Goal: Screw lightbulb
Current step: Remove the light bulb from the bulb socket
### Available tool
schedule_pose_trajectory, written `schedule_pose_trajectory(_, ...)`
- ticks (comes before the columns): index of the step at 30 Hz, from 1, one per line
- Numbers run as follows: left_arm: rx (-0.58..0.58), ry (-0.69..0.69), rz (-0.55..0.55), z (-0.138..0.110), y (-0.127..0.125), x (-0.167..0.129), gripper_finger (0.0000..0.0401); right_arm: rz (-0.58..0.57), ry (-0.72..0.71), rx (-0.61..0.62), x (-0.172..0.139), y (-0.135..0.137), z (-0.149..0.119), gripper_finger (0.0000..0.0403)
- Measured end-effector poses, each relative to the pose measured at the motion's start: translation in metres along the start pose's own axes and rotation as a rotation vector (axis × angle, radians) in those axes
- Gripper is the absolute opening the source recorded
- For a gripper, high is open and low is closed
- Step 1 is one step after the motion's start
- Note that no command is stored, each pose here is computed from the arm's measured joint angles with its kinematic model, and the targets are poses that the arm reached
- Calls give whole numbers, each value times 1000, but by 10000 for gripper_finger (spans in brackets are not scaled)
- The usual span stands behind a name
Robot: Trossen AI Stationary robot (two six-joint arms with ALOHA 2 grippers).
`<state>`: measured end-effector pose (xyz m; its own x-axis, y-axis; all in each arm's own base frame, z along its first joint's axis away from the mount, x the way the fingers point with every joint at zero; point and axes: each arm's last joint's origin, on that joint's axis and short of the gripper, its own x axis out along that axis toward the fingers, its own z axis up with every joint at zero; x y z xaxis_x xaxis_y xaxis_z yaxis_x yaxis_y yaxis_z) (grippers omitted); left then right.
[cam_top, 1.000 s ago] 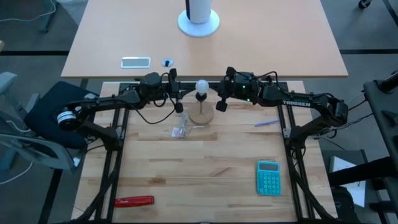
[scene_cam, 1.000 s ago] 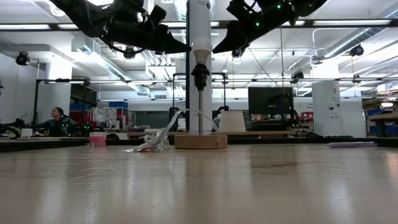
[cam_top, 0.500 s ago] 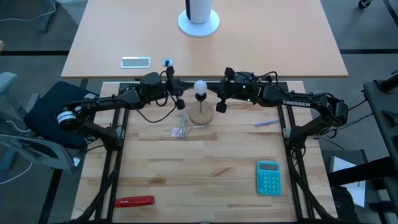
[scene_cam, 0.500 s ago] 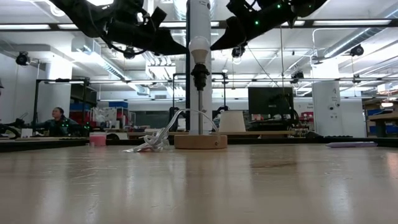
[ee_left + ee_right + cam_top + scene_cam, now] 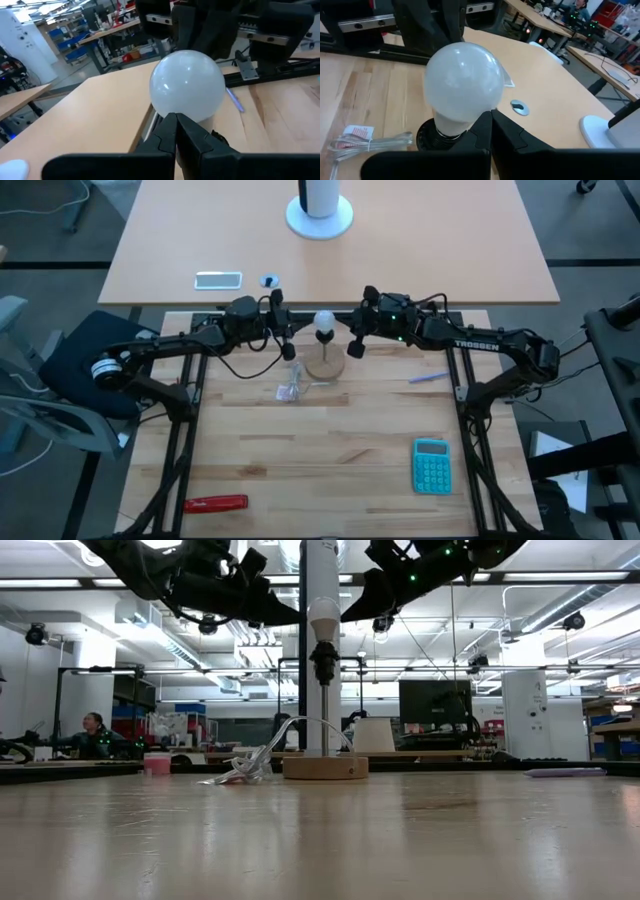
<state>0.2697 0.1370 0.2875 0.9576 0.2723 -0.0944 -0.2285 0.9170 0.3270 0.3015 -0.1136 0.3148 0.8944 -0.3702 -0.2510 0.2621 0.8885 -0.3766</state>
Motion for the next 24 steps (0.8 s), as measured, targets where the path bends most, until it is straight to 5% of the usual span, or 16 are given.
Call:
schedule_pose_trajectory(8, 0, -58, -147, 3, -7, 0, 0, -33, -8, 2, 0, -4, 1, 0)
schedule_pose_trajectory(17, 8, -82, -134, 11, -6, -6, 0, -54, 1, 2, 0, -5, 0, 0)
schedule_pose_trajectory(21, 13, -75, -75, 15, -4, -11, 0, -49, 18, 1, -2, -4, 0, 0)
schedule_pose_trajectory(24, 19, -10, 78, 13, 1, -11, 0, -45, 28, 7, -4, -4, 0, 0)
